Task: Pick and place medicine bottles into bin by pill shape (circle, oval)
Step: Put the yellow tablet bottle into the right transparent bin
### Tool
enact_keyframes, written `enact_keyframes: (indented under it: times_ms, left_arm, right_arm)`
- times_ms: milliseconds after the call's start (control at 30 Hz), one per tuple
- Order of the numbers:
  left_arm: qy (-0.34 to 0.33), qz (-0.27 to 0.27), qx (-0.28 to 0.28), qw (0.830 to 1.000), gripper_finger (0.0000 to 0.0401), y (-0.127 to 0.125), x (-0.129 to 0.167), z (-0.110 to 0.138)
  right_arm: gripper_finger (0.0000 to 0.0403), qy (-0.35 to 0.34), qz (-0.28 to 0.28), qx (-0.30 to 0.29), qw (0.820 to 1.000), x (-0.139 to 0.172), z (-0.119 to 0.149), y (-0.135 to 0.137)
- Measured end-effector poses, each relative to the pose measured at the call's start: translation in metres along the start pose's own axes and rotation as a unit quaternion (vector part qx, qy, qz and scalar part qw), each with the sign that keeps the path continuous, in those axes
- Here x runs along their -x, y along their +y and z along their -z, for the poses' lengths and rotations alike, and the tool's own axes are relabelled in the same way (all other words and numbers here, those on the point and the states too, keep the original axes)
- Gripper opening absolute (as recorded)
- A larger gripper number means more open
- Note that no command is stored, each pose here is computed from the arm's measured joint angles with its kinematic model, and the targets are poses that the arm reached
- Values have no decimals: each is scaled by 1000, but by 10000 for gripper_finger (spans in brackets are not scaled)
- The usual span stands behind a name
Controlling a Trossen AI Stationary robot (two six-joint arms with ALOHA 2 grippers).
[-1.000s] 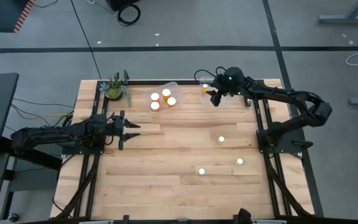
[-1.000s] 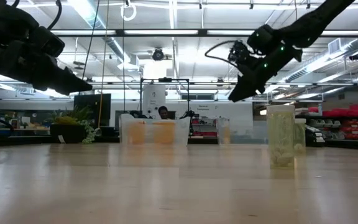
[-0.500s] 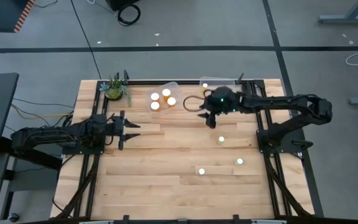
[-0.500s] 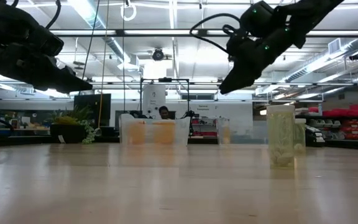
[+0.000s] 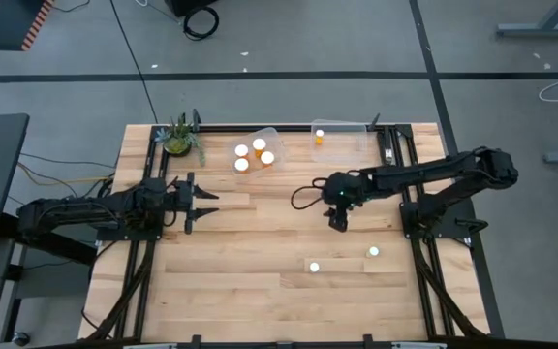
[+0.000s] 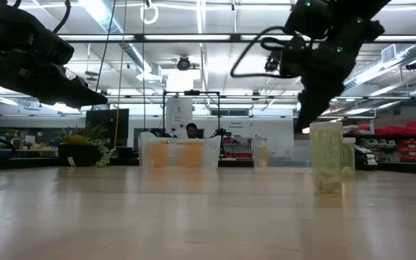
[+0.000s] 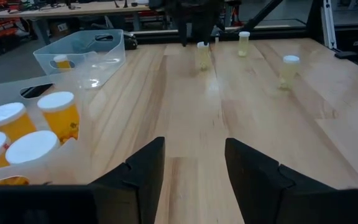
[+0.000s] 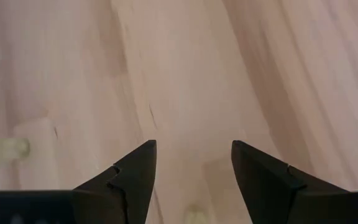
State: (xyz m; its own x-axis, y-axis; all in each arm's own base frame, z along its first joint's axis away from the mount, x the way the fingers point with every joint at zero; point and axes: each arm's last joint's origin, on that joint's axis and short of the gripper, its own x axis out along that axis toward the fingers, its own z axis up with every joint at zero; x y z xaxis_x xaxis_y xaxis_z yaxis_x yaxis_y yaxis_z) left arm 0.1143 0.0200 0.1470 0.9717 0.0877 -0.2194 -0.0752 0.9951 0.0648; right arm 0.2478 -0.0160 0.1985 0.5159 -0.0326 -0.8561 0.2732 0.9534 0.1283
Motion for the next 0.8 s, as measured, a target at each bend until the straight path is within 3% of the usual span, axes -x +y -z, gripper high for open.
enact_keyframes:
  times_ms: [300, 567, 800]
  left_arm:
    - [0, 0, 0, 1000, 183, 0, 0, 0]
    - [0, 0, 0, 1000, 178, 0, 0, 0]
    - [0, 0, 0, 1000, 185, 0, 0, 0]
  right_arm:
    - [226, 70, 13, -46, 996, 1, 16, 8]
    - [251, 99, 37, -42, 993, 2, 24, 8]
    - [250, 104, 41, -27, 993, 2, 25, 9]
